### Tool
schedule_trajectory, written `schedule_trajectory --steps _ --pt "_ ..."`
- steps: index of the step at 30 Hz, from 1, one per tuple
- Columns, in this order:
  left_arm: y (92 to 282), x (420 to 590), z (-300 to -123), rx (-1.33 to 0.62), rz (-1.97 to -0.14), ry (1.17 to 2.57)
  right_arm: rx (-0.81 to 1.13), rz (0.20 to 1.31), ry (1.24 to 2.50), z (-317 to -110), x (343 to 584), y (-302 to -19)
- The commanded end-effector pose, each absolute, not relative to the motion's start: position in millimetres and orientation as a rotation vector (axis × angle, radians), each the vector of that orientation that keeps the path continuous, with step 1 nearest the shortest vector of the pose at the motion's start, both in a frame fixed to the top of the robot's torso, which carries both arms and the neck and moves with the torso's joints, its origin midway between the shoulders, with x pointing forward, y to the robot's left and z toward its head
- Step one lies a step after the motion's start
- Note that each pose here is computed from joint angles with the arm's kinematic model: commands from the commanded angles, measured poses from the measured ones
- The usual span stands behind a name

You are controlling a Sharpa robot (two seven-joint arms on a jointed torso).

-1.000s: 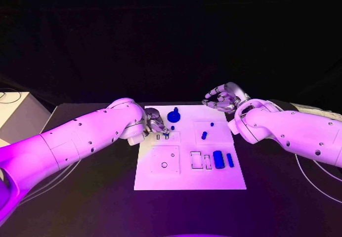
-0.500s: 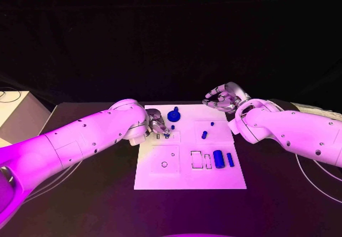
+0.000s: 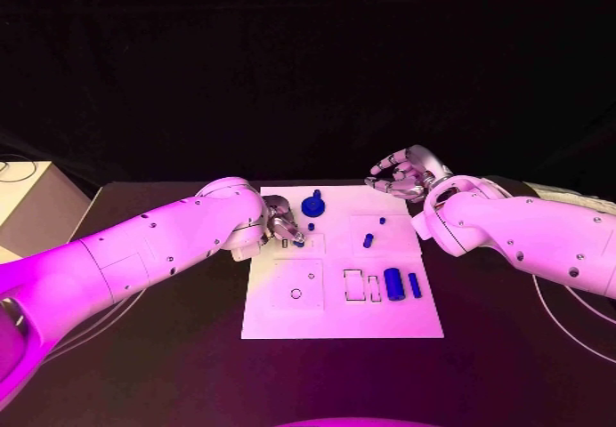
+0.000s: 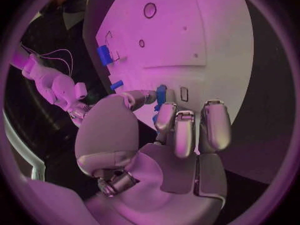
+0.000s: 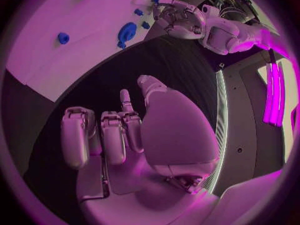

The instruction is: Assemble the parts on the task board

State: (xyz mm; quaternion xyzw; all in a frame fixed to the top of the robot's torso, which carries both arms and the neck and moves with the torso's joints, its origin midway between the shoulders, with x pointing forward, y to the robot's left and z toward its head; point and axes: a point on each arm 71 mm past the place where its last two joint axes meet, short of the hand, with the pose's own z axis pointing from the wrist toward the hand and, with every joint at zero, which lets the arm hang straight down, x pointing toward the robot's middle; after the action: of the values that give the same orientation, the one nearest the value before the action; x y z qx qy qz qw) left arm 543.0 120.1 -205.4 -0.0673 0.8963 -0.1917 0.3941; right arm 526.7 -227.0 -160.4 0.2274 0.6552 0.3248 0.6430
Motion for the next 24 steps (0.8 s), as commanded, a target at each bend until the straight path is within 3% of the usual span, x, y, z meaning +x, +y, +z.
schedule_trajectory --steps 1,24 --pt "118.8 541.6 -206.6 -0.13 -0.467 2.295 0.502 0.745 1.502 -160.6 526.2 -225.6" --pt "116.8 541.7 -208.2 -0.114 -0.456 2.298 0.502 0.744 1.501 -160.7 526.3 -226.0"
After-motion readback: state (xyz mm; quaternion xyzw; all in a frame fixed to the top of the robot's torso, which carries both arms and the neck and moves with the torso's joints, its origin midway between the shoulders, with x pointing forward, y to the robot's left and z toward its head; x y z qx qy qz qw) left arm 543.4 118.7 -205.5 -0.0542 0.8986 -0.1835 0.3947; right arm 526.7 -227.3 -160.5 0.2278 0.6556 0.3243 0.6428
